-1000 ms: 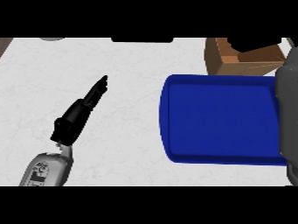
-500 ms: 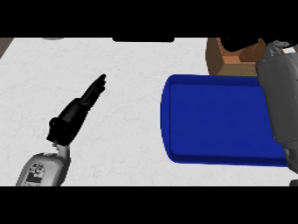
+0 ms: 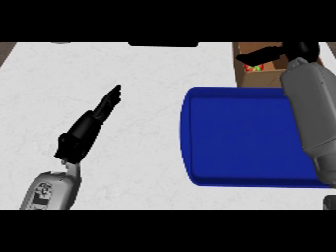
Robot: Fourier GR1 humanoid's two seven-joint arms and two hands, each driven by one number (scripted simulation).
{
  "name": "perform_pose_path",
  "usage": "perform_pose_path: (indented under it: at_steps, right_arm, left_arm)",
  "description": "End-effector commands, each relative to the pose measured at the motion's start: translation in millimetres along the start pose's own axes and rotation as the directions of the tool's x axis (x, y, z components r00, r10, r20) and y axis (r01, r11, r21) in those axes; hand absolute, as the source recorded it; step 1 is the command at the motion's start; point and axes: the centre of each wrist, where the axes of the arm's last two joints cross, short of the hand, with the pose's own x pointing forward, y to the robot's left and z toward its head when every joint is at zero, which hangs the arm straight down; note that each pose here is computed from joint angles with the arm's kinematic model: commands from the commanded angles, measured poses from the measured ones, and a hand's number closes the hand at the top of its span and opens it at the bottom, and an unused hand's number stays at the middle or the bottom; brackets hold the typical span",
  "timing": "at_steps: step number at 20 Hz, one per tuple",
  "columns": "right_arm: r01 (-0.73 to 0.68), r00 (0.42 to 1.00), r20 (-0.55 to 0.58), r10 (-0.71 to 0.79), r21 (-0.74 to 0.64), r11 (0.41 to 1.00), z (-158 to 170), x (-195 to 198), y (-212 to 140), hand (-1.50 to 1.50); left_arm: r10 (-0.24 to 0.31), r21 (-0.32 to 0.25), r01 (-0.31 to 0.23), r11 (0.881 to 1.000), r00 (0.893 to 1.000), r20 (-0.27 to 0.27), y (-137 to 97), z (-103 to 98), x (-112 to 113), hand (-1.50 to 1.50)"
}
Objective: Pick the tomato from the tray and place it in the cardboard box
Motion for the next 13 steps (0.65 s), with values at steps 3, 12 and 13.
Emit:
perform_pose_path:
  at_steps: [3,12,13]
  right_arm:
    - [0.212,0.977,0.025,-0.211,-0.052,0.976,-4.4,-22.9,9.9,-1.50]
    - [0.635,0.771,0.155,-0.618,-0.255,0.729,-6.0,-75.6,-42.7,-1.50]
    - [0.634,0.770,0.133,-0.624,-0.261,0.728,-9.6,-72.4,-46.9,-1.50]
  left_arm:
    - [-0.004,-0.001,0.004,1.000,1.000,-0.002,-6.8,-4.5,11.3,0.00]
    - [0.004,0.038,-0.003,0.999,1.000,-0.012,4.5,-2.7,3.5,0.00]
    - [0.015,0.006,-0.015,1.000,1.000,-0.004,0.4,0.5,13.8,0.00]
